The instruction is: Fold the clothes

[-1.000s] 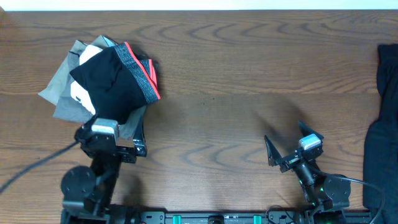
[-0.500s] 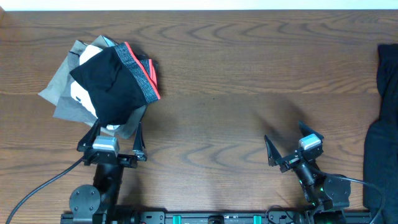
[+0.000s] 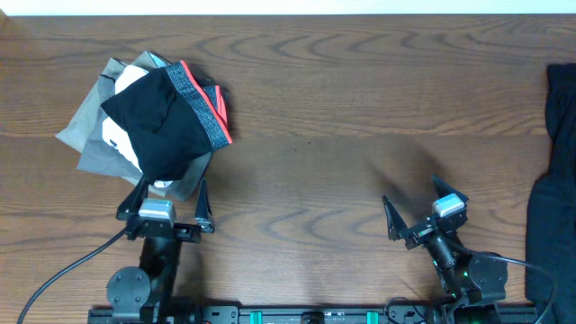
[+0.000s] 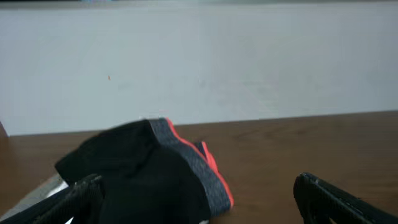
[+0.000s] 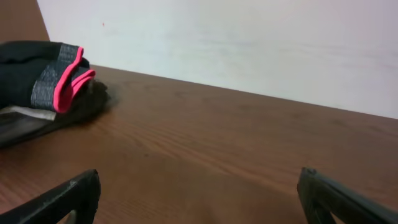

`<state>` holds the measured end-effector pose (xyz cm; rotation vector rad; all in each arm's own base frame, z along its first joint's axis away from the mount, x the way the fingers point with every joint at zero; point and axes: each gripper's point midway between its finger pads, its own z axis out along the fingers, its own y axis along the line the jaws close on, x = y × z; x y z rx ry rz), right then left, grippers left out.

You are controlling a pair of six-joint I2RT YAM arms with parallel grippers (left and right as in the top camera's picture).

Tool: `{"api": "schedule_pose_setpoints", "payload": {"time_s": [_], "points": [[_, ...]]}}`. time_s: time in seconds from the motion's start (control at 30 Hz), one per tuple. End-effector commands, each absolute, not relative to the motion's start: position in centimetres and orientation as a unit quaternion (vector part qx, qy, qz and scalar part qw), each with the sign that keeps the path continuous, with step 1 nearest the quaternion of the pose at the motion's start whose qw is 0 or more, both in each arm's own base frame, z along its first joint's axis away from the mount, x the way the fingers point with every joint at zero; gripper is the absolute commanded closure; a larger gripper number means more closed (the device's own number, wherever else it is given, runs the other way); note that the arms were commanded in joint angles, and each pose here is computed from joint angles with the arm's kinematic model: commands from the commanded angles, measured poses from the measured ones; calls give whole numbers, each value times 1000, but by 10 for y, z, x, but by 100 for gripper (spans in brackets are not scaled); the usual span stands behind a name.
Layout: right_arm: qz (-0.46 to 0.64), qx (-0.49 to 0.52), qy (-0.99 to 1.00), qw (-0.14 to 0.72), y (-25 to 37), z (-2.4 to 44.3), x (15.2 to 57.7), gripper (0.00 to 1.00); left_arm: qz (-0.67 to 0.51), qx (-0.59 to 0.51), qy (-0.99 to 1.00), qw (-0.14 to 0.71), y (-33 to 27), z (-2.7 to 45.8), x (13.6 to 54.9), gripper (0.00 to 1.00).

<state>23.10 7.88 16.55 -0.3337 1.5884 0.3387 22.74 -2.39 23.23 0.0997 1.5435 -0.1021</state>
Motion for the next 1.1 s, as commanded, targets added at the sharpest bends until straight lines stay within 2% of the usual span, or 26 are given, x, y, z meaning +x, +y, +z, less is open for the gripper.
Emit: {"api": "schedule_pose_setpoints", "payload": {"time_s": [0.0, 0.17, 0.5, 1.07], "points": [[147, -144, 707, 676, 76, 164, 232, 1, -40, 51, 695, 716, -24, 218, 233, 2], [147, -144, 707, 676, 76, 164, 232, 1, -40, 51, 694, 717, -24, 194, 242, 2], [147, -144, 707, 676, 76, 164, 232, 1, -45, 51, 754, 654, -26, 140, 243, 2], [147, -144, 707, 676, 76, 164, 232, 1, -45, 52, 752, 656, -26, 141, 243, 2]]}}
